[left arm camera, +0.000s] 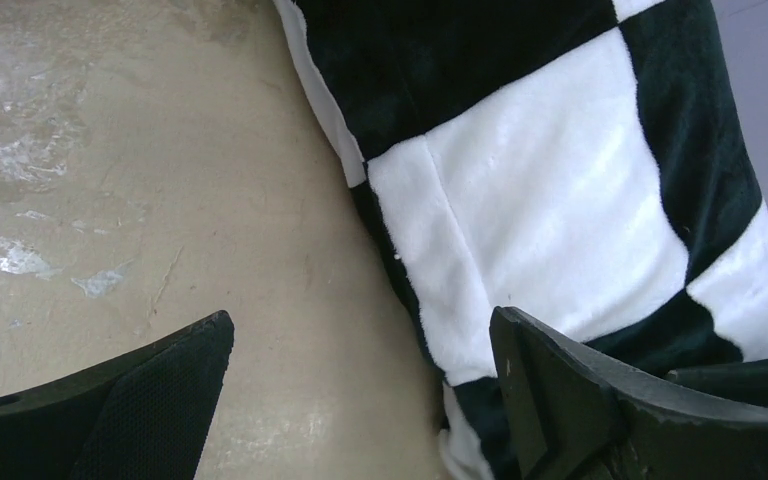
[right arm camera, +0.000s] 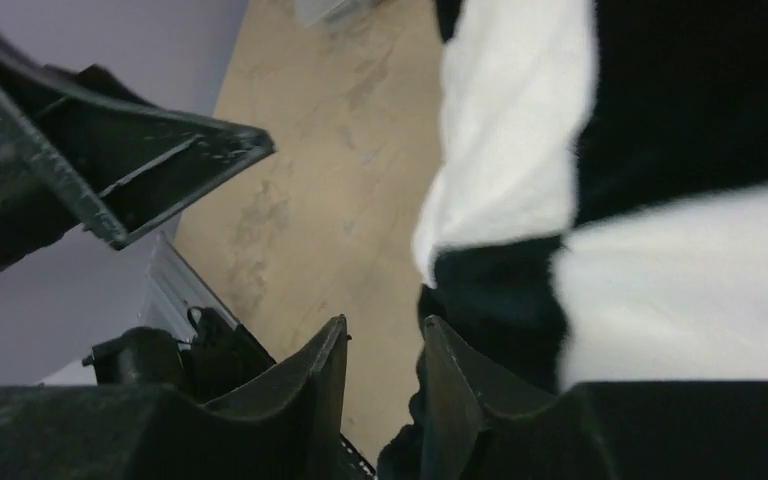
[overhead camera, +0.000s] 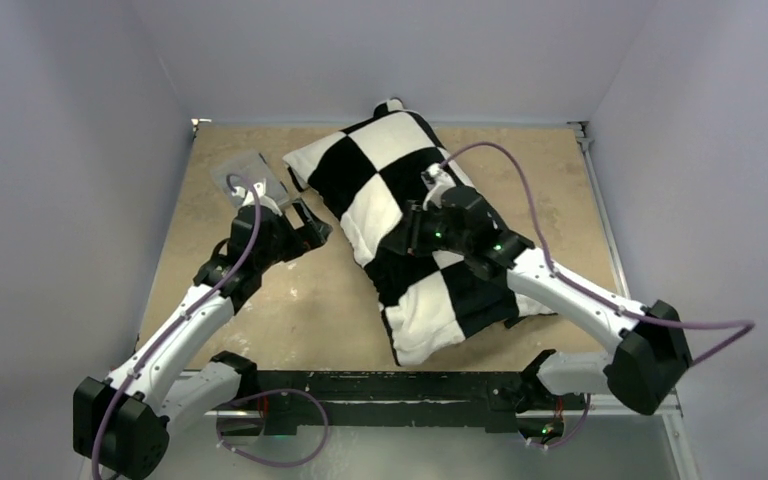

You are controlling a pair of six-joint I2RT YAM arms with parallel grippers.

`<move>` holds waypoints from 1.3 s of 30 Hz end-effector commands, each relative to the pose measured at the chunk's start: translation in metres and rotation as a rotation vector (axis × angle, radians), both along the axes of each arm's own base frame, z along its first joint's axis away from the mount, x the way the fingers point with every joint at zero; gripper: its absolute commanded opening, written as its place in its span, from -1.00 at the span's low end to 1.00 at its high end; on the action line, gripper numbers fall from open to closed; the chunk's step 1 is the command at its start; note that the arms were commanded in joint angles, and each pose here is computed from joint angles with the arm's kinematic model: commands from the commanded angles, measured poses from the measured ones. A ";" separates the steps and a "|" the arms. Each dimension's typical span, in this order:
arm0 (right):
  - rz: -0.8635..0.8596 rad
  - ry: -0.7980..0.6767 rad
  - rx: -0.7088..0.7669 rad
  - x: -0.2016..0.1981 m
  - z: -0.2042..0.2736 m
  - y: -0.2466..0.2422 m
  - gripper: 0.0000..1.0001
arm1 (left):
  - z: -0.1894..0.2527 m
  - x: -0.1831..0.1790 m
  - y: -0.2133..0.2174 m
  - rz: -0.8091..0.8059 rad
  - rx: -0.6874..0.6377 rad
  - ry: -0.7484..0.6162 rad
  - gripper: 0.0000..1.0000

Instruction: Remove the pillowcase from the pillow

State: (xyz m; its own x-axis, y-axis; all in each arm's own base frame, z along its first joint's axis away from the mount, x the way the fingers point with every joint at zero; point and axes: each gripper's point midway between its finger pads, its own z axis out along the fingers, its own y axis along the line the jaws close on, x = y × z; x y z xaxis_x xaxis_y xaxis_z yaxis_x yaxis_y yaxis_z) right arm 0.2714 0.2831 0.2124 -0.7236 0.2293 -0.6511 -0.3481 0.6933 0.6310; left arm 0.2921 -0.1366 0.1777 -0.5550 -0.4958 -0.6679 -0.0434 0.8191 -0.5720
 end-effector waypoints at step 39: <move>0.051 -0.143 0.031 0.077 0.037 0.020 0.98 | 0.026 0.050 -0.042 -0.123 -0.028 0.007 0.99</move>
